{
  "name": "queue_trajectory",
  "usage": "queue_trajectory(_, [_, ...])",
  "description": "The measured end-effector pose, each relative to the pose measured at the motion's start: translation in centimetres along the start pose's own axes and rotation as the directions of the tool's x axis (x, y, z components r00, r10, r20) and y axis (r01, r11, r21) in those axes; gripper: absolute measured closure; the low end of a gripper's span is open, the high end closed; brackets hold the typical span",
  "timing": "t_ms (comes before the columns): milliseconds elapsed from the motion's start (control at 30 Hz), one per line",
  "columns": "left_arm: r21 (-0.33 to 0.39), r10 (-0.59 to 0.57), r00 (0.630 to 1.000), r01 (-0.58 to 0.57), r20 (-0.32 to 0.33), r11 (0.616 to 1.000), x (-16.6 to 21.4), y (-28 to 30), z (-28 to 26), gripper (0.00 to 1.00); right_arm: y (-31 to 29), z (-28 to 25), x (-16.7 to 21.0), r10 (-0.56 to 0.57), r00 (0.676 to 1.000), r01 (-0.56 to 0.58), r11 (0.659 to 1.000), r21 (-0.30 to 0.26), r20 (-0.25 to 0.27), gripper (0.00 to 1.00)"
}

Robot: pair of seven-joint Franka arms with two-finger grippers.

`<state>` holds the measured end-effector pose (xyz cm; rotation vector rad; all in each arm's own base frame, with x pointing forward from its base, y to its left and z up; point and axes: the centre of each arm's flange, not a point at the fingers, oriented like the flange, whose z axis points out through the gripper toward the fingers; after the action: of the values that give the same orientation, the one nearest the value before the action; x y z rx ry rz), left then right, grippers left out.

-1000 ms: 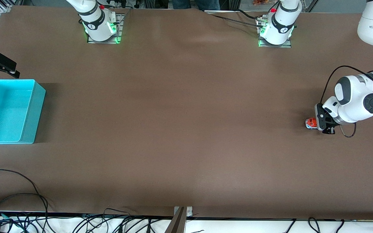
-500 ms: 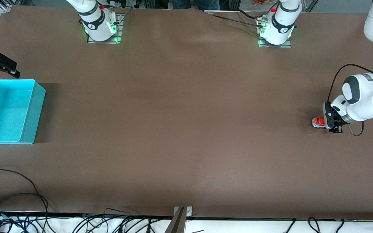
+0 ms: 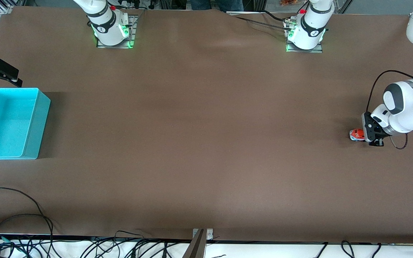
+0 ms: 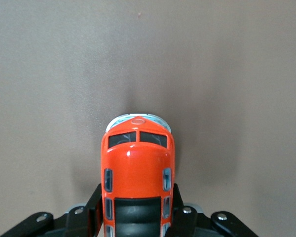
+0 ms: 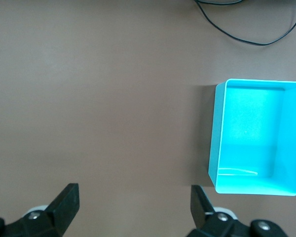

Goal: Wind up bus and store in blue box

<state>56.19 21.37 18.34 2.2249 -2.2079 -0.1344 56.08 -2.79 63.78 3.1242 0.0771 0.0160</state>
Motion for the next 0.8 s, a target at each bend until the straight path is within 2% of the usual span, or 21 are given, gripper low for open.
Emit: queue_trajectory(800, [0.004, 0.022, 1.000, -0.022, 0.000, 1.000, -2.4, 0.5, 0.1, 0.46, 0.0, 0.4, 0.2, 0.000, 1.000, 0.000, 1.000, 0.001, 0.007, 0.00])
